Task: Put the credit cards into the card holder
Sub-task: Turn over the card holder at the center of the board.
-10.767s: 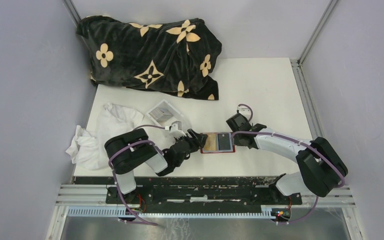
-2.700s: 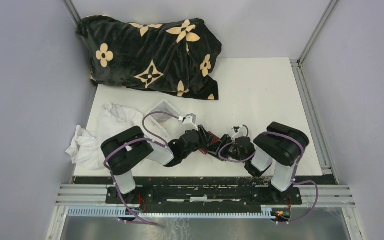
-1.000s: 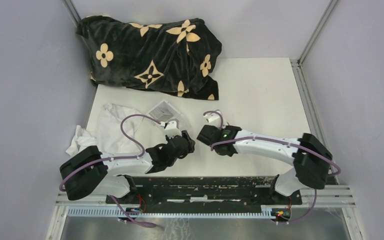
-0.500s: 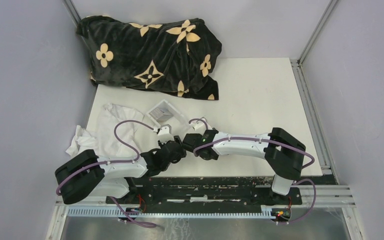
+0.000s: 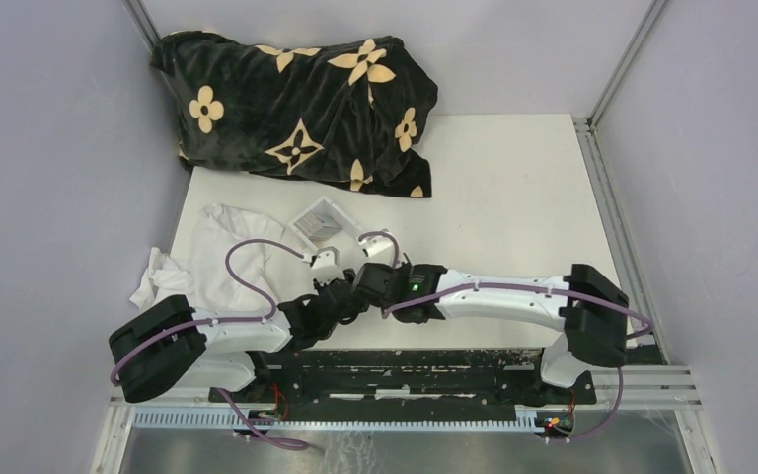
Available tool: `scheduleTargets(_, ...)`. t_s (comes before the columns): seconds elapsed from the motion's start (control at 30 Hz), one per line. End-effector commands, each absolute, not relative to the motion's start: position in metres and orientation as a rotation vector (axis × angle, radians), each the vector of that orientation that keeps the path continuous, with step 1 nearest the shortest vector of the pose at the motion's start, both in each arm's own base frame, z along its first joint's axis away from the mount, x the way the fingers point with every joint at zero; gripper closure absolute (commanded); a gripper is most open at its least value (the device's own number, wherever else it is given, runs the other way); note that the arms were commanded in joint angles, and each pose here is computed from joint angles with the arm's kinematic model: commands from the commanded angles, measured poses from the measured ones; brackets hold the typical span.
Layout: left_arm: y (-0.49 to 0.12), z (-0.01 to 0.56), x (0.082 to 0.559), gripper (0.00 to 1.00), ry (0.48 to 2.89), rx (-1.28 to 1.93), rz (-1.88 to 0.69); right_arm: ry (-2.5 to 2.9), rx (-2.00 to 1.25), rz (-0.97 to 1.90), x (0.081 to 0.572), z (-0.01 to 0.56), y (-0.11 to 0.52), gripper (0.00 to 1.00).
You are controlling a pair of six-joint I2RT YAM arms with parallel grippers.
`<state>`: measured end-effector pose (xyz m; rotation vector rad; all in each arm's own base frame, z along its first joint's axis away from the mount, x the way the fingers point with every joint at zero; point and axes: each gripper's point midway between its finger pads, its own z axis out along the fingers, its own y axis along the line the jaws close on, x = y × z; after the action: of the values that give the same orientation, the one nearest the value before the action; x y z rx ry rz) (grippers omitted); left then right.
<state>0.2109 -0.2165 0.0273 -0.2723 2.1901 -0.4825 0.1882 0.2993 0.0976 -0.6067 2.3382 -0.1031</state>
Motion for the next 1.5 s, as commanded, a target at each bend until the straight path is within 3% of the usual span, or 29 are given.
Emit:
scheduleTargets(0.0,-0.235,0.048,0.219,0.45,2.119,-0.331,-0.596,2.284,-0.442,-0.047,0.207,0.130,0.275,0.58)
scheduleTargets(0.37,-0.291,0.050,0.221,0.46,2.148,-0.227,-0.719,2.385,-0.219,0.070,0.238,0.098,0.201,0.58)
scheduleTargets(1.47,-0.323,0.046,0.228,0.45,2.191,-0.178,-0.733,2.546,-0.187,0.404,0.245,0.064,0.191,0.65)
